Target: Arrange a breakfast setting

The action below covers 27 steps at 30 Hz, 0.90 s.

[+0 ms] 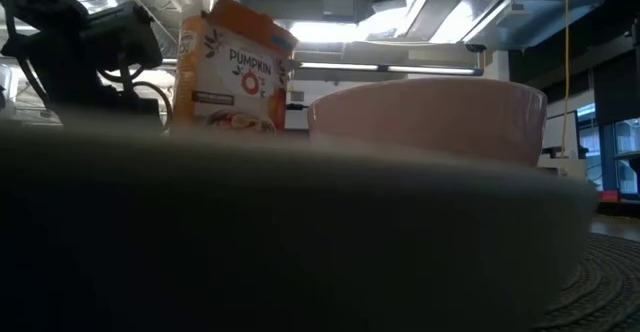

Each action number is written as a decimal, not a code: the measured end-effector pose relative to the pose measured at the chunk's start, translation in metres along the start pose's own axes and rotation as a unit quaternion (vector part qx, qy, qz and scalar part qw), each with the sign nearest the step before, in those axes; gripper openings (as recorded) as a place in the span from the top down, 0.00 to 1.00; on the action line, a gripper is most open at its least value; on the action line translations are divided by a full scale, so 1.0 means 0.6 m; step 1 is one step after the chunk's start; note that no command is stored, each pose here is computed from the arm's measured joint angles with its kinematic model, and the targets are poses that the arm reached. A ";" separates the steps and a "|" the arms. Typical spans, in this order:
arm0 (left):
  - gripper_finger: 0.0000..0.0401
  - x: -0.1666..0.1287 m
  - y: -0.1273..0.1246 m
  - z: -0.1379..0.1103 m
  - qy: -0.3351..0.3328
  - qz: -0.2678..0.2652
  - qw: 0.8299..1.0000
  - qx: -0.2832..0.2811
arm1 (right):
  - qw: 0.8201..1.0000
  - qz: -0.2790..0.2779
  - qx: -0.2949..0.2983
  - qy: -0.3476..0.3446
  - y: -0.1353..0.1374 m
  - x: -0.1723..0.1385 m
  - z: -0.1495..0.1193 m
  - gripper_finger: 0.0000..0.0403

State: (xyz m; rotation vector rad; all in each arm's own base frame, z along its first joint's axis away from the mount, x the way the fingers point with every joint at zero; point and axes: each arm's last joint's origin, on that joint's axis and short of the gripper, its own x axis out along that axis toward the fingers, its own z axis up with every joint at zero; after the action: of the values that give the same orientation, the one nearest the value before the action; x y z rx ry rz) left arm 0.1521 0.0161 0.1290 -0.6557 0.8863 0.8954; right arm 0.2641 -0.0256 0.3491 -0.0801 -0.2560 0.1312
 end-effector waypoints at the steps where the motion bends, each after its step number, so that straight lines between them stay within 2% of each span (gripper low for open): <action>1: 0.20 0.000 0.000 0.000 0.000 0.000 1.000 0.000 | 1.000 -0.005 -0.005 0.005 0.001 -0.007 0.007 0.99; 7: 0.20 0.000 0.000 0.000 -0.002 0.001 1.000 0.001 | 0.993 -0.087 -0.017 0.078 0.007 -0.067 0.040 0.99; 13: 0.20 0.000 0.000 0.001 -0.003 0.000 1.000 0.000 | 0.975 -0.161 -0.013 0.154 0.016 -0.130 0.056 0.99; 16: 0.20 0.000 0.000 0.001 -0.003 0.000 1.000 0.001 | 0.962 -0.211 0.002 0.172 0.013 -0.138 0.052 0.99; 19: 0.20 0.000 0.000 0.001 -0.003 0.000 1.000 0.001 | 0.956 -0.216 0.004 0.197 0.004 -0.121 0.032 0.99; 22: 0.20 0.000 0.000 0.001 -0.003 0.000 1.000 0.001 | 0.953 -0.185 0.004 0.241 -0.020 -0.099 -0.004 0.99; 27: 0.20 0.000 0.000 0.001 -0.003 0.000 1.000 0.001 | 0.951 -0.185 0.017 0.249 -0.088 -0.081 -0.047 0.92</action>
State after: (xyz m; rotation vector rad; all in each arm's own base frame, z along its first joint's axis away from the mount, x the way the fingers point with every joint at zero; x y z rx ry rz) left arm 0.1525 0.0163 0.1294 -0.6512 0.8804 0.8961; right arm 0.2312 -0.0863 0.3148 -0.0268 0.2387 -0.2582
